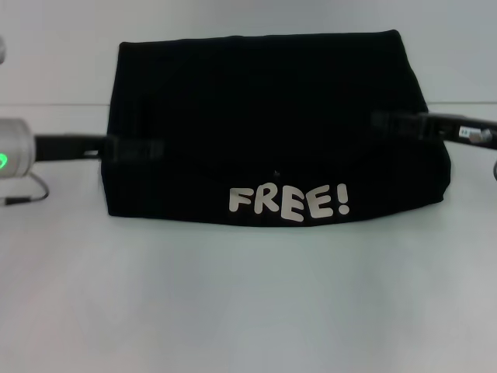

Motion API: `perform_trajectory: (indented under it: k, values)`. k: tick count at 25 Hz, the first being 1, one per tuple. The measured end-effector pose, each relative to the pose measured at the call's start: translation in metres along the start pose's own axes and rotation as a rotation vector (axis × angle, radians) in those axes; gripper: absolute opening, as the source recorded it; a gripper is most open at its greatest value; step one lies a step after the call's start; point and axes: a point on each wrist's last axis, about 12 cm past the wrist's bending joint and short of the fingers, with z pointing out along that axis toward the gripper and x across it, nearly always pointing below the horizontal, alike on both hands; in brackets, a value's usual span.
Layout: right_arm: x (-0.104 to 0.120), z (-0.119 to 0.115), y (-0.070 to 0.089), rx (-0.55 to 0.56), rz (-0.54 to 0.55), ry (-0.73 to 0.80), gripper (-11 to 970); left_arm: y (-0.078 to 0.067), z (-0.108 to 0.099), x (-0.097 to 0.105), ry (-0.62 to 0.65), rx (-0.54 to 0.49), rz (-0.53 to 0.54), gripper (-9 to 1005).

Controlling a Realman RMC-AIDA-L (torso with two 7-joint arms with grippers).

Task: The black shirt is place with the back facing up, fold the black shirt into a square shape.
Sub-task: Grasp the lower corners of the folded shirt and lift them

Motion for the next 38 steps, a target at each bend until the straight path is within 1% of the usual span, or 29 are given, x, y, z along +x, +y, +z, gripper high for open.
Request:
perform_trajectory:
  k: [4,8,12,14,17,21,26,34,38]
  values:
    - [0.007,-0.007,0.002,-0.047,-0.002,0.013,683,0.007,-0.012,0.022,0.028,-0.010,-0.031,936]
    - [0.010,-0.009,0.001,-0.046,0.003,0.016,682,0.012,-0.015,0.034,0.055,-0.027,-0.060,936]
    - [0.011,-0.010,0.000,-0.037,0.006,0.013,682,0.015,-0.010,0.041,0.062,-0.045,-0.087,937]
    - [0.010,-0.010,0.000,-0.035,0.007,0.012,682,0.016,-0.003,0.045,0.065,-0.063,-0.097,937]
    - [0.010,-0.010,-0.001,-0.032,0.011,0.010,682,0.018,0.006,0.047,0.068,-0.083,-0.098,937]
    - [0.010,-0.010,-0.001,-0.026,0.012,0.009,681,0.018,0.018,0.047,0.075,-0.128,-0.071,937]
    - [0.010,-0.010,-0.002,-0.025,0.013,0.009,681,0.017,0.028,0.050,0.090,-0.158,-0.050,936]
    - [0.012,-0.012,-0.003,-0.018,0.023,0.005,683,0.013,0.031,0.052,0.114,-0.137,-0.037,900]
    - [0.012,-0.012,-0.003,-0.018,0.024,0.004,682,0.014,0.030,0.052,0.128,-0.154,-0.030,876]
